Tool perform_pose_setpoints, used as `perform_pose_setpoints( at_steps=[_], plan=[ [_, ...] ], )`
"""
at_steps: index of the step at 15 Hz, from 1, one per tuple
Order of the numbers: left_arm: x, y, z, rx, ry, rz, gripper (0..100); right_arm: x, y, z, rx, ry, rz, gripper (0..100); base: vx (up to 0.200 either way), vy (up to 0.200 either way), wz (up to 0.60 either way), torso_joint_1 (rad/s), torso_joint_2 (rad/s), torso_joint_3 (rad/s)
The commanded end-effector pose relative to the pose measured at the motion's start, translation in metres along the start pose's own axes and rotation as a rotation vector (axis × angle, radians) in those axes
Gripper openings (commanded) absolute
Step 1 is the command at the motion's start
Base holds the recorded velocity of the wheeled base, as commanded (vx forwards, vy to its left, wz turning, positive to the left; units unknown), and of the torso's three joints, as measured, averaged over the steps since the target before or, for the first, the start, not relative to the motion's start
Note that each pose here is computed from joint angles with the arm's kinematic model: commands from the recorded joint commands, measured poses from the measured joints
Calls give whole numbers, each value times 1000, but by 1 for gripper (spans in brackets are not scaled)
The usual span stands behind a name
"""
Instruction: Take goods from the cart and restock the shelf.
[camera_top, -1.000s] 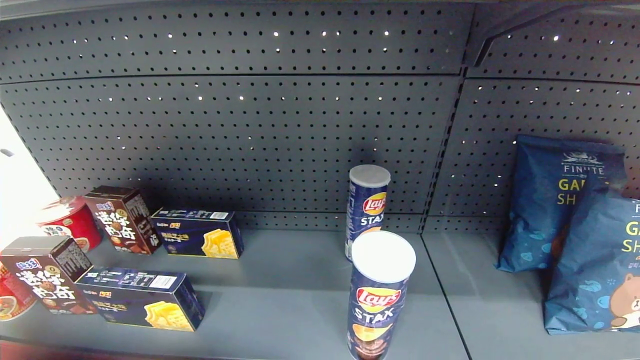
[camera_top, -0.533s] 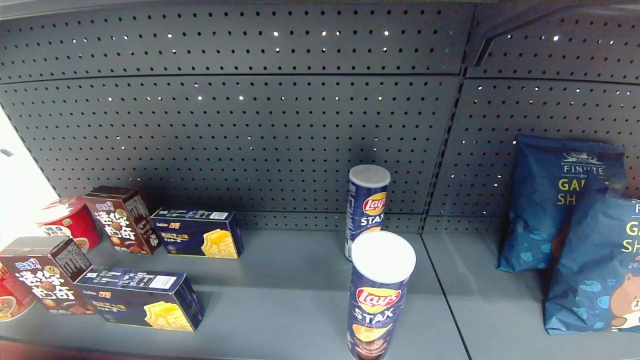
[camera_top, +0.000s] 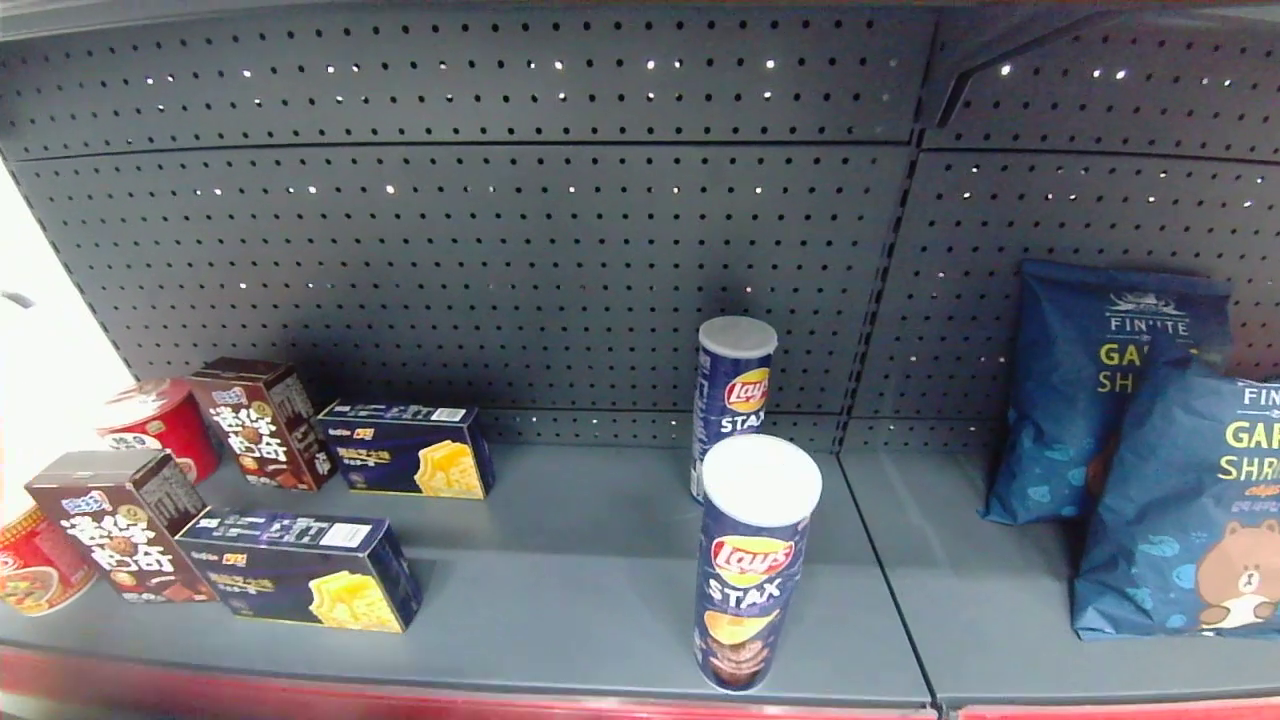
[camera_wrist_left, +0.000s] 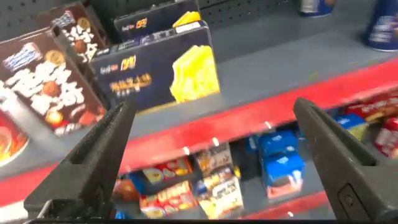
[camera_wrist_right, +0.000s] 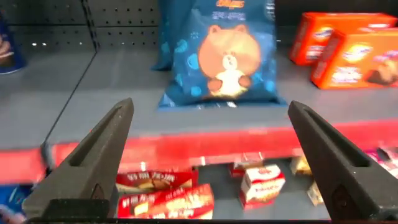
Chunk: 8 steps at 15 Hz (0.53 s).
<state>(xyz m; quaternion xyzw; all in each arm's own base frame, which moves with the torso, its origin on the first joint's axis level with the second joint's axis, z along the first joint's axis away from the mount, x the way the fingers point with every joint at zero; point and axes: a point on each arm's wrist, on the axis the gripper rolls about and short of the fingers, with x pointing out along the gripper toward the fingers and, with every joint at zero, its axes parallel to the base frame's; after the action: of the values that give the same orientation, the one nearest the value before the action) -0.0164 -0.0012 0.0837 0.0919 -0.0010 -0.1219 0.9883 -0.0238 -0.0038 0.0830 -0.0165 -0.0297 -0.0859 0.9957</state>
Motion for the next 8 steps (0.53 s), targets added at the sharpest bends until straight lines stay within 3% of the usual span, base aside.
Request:
perform_pose_setpoints(
  at_steps=[1,3,4,5,8],
  plan=[
    [0,0,0,-9,6,0,100,0,0,0,0,2,1,100,0,0,0,0,0,0],
    [0,0,0,-51,4,2,100,0,0,0,-2,2,1,100,0,0,0,0,0,0],
    [0,0,0,-56,5,4,100,0,0,0,0,2,2,100,0,0,0,0,0,0],
    [0,0,0,-54,4,2,100,0,0,0,3,2,19,100,0,0,-600,27,2,2],
    [0,0,0,-54,5,4,100,0,1,0,1,1,25,100,0,0,0,0,0,0]
  ],
)
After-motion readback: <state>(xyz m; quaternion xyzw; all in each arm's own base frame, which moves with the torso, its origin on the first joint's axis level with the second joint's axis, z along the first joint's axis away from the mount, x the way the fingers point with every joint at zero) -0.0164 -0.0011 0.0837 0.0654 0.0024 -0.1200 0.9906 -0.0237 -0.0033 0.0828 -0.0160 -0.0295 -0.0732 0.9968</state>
